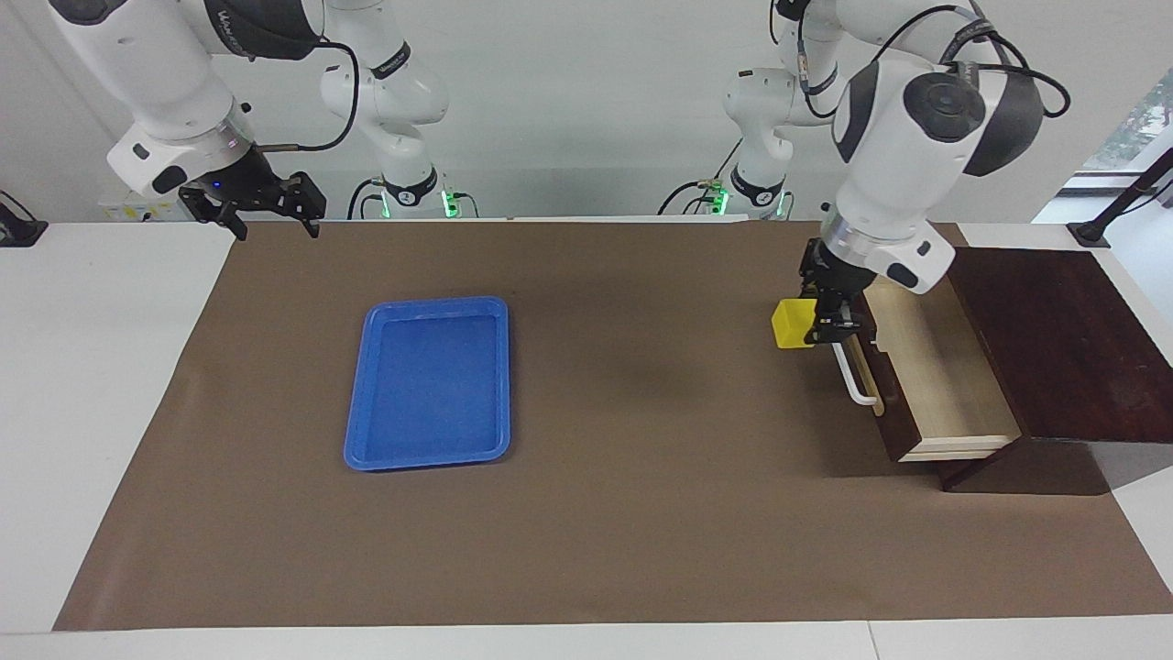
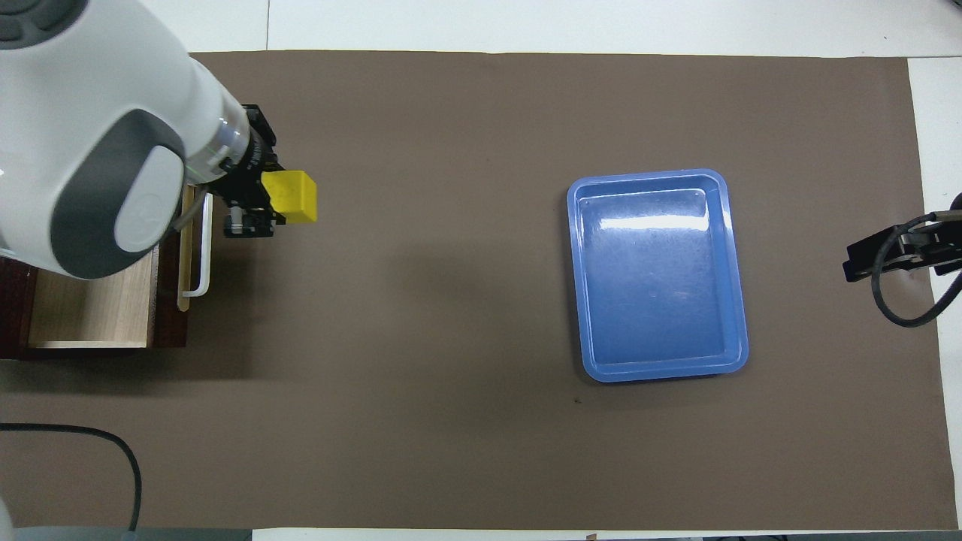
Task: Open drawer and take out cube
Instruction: 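Lift the cube out with the left gripper while the right gripper approaches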
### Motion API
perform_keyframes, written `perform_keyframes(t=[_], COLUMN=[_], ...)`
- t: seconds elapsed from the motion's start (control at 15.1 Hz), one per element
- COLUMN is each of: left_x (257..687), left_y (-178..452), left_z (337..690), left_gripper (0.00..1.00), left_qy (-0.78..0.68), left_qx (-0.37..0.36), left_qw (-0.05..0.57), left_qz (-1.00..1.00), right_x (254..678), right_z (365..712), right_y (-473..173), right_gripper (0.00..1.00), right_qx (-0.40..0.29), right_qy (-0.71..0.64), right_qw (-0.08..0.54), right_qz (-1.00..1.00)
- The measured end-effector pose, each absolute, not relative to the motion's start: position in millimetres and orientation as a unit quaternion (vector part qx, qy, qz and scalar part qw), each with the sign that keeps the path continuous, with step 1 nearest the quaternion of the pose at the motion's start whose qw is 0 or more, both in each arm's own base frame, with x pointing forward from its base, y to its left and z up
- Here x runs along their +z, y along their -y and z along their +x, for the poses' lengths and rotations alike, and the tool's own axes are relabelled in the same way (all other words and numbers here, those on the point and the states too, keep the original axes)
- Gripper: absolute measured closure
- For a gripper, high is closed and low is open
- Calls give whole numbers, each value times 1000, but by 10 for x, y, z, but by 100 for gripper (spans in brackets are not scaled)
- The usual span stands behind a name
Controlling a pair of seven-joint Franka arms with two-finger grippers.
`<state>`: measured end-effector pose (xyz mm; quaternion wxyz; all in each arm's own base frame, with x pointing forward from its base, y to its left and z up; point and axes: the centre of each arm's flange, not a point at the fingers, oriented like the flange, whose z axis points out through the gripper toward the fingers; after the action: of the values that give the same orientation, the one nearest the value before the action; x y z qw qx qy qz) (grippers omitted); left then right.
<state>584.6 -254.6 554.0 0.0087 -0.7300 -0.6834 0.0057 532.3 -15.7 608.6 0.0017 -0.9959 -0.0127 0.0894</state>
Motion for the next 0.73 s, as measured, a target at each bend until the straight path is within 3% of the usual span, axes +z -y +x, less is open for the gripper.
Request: perform_keyframes(t=[0.33, 0.73], left_x=[5321, 5192], left_y=[3230, 3375], left_z=[5641, 5597], left_gripper=[45, 45], left_qy=[694, 695], left_qx=[3, 3], left_qw=[-5, -10], left_qz=[-720, -719], right_x=[6045, 5807], right_z=[5284, 5253], right_y=[117, -33], right_gripper=[0, 0], right_qx=[91, 81], right_qy=[-27, -155], right_qw=[13, 51], right_qz=[-995, -983])
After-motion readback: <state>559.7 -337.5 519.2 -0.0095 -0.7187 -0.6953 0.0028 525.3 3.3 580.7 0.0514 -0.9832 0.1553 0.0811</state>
